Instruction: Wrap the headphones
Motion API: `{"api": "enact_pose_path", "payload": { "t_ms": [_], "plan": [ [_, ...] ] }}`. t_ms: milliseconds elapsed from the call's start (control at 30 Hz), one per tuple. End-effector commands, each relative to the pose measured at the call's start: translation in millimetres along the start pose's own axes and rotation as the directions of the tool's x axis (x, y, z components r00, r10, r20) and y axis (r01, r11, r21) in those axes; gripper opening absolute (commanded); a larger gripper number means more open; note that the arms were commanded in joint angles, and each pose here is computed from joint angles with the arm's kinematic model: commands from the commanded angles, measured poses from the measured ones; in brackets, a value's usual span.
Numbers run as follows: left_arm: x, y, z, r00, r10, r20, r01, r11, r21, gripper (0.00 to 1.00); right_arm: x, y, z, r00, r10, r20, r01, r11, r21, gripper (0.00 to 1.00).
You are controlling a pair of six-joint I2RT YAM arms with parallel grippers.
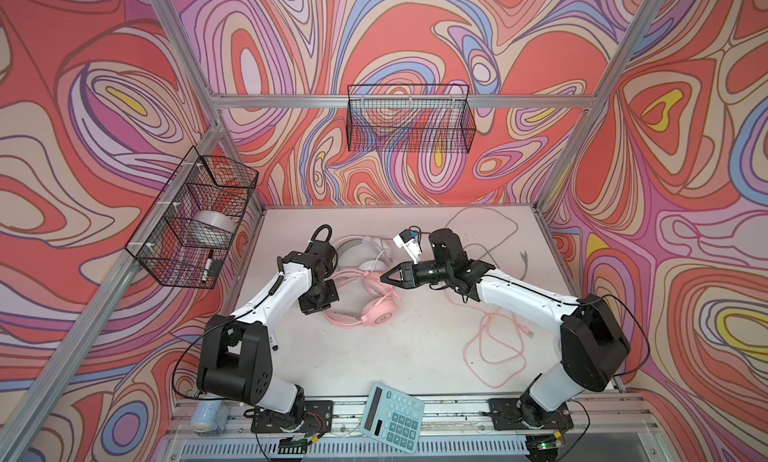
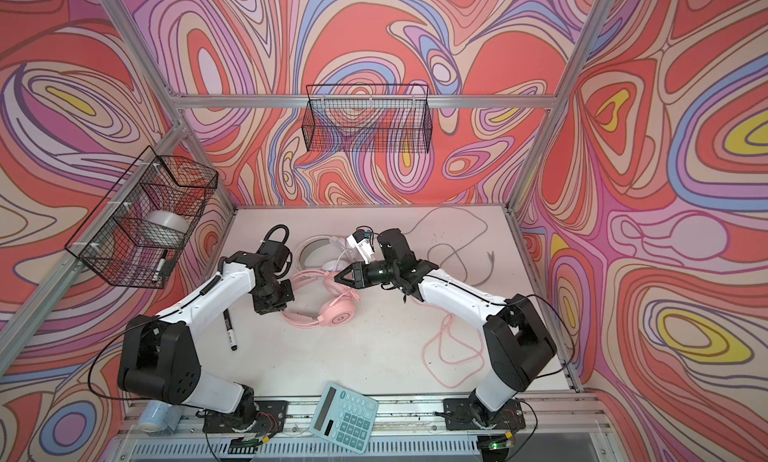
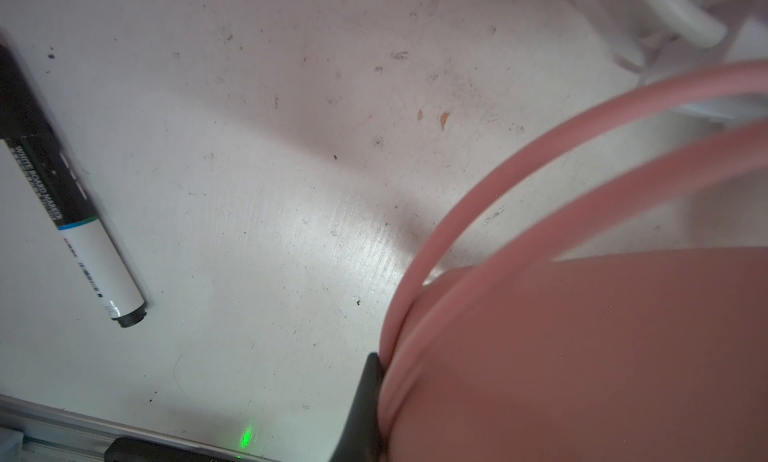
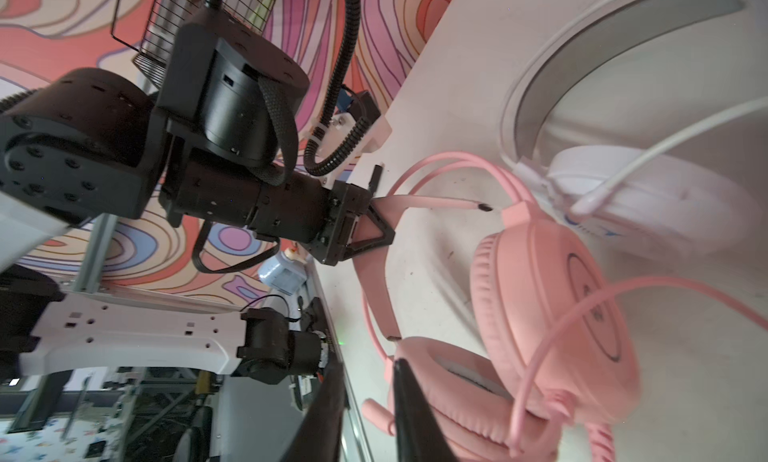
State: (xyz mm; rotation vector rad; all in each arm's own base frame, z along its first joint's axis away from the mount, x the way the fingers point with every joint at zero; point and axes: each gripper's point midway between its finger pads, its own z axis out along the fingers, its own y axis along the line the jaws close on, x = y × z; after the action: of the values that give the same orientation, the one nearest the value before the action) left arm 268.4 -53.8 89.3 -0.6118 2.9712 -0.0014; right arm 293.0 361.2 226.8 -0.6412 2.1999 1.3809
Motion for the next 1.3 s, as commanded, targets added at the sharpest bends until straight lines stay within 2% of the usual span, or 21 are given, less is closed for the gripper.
{"api": "enact_pose_path", "payload": {
  "t_ms": [0,133,267,400,500,633,833,933,1100,1267],
  "plan": [
    [-5.4,-6.7,-10.6,1.000,-0.001,0.018,0.000,0.999,0.046,0.00,11.9,-22.5,-23.8,0.991,-0.107,-0.076,0.120,0.971,0.207,0.38],
    [-6.7,-6.7,-12.9,1.000,0.018,0.020,-0.019,0.999,0.047,0.00,9.5,-52.3,-50.2,0.989,-0.112,-0.098,0.140,0.924,0.356,0.45],
    [-8.3,-7.8,-18.7,0.999,0.035,0.028,-0.037,0.998,0.059,0.00,13.1,-101.7,-90.2,0.993,-0.039,-0.115,0.090,0.871,0.482,0.52],
    [-11.7,-11.8,-29.4,0.998,0.050,0.043,-0.054,0.995,0.085,0.00,35.5,-147.4,-111.2,0.970,-0.018,-0.242,0.170,0.764,0.623,0.58],
    [-14.3,-16.6,-40.4,0.996,0.064,0.062,-0.071,0.991,0.115,0.00,48.0,-176.1,-115.5,0.959,0.036,-0.282,0.171,0.720,0.672,0.59],
    [-15.8,-22.3,-51.4,0.993,0.088,0.076,-0.099,0.984,0.148,0.00,54.7,-207.4,-116.5,0.963,0.100,-0.252,0.111,0.703,0.703,0.59],
    [-16.2,-24.3,-56.9,0.990,0.115,0.076,-0.126,0.980,0.157,0.00,78.0,-240.2,-103.4,0.938,0.177,-0.299,0.095,0.698,0.710,0.59],
    [-15.7,-25.0,-57.0,0.990,0.117,0.076,-0.128,0.979,0.161,0.00,88.5,-251.2,-97.5,0.930,0.200,-0.307,0.085,0.697,0.712,0.60],
    [-15.2,-26.1,-58.9,0.989,0.123,0.078,-0.135,0.976,0.169,0.00,97.9,-254.7,-83.0,0.928,0.209,-0.307,0.056,0.739,0.671,0.60],
    [-16.6,-27.6,-64.0,0.982,0.159,0.098,-0.174,0.969,0.177,0.00,114.2,-268.3,-81.0,0.909,0.247,-0.335,0.058,0.722,0.689,0.60]
  ]
}}
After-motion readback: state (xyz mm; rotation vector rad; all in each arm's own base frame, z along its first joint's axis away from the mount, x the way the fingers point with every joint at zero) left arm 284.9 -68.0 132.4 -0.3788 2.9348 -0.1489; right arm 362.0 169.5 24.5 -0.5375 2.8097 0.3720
